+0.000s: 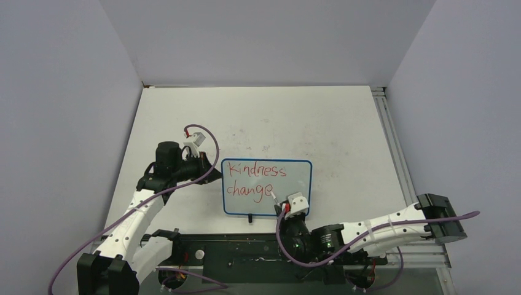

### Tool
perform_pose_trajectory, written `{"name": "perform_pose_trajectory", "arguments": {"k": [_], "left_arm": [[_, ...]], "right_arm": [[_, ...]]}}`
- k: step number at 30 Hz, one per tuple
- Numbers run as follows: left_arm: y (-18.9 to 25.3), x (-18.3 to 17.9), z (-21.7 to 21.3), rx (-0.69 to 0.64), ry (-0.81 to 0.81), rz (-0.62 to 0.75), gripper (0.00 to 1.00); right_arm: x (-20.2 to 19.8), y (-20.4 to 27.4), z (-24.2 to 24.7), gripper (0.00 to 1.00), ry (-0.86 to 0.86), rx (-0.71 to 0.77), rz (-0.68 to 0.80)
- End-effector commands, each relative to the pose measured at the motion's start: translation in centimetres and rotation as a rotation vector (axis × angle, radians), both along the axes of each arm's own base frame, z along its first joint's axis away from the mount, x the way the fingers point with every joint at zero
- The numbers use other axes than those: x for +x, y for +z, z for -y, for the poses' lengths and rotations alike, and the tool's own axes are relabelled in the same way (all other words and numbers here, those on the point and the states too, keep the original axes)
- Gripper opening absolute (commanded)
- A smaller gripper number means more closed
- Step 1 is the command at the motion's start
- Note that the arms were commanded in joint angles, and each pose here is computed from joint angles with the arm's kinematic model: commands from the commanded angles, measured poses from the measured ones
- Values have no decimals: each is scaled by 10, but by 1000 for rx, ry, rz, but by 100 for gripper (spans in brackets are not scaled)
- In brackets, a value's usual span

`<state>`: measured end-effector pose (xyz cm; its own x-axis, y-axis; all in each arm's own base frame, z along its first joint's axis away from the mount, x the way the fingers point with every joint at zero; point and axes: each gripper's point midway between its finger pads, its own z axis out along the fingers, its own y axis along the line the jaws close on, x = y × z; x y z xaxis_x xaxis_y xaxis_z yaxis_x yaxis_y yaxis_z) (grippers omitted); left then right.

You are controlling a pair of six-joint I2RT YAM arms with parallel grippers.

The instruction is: Write a sentence on the whiteboard

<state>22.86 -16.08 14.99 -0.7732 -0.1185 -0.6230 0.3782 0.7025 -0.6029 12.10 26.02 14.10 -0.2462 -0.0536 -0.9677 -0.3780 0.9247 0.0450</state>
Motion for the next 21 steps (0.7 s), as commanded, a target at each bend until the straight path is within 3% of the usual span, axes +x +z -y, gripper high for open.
{"name": "perform_pose_trajectory", "arguments": {"k": [1,21], "left_arm": [[21,7,4,-17,-16,69,0],[19,8,5,-19,-19,60,0]], "right_arm": [[5,29,3,5,-43,53,50],[27,19,23,5,-112,44,18]]}}
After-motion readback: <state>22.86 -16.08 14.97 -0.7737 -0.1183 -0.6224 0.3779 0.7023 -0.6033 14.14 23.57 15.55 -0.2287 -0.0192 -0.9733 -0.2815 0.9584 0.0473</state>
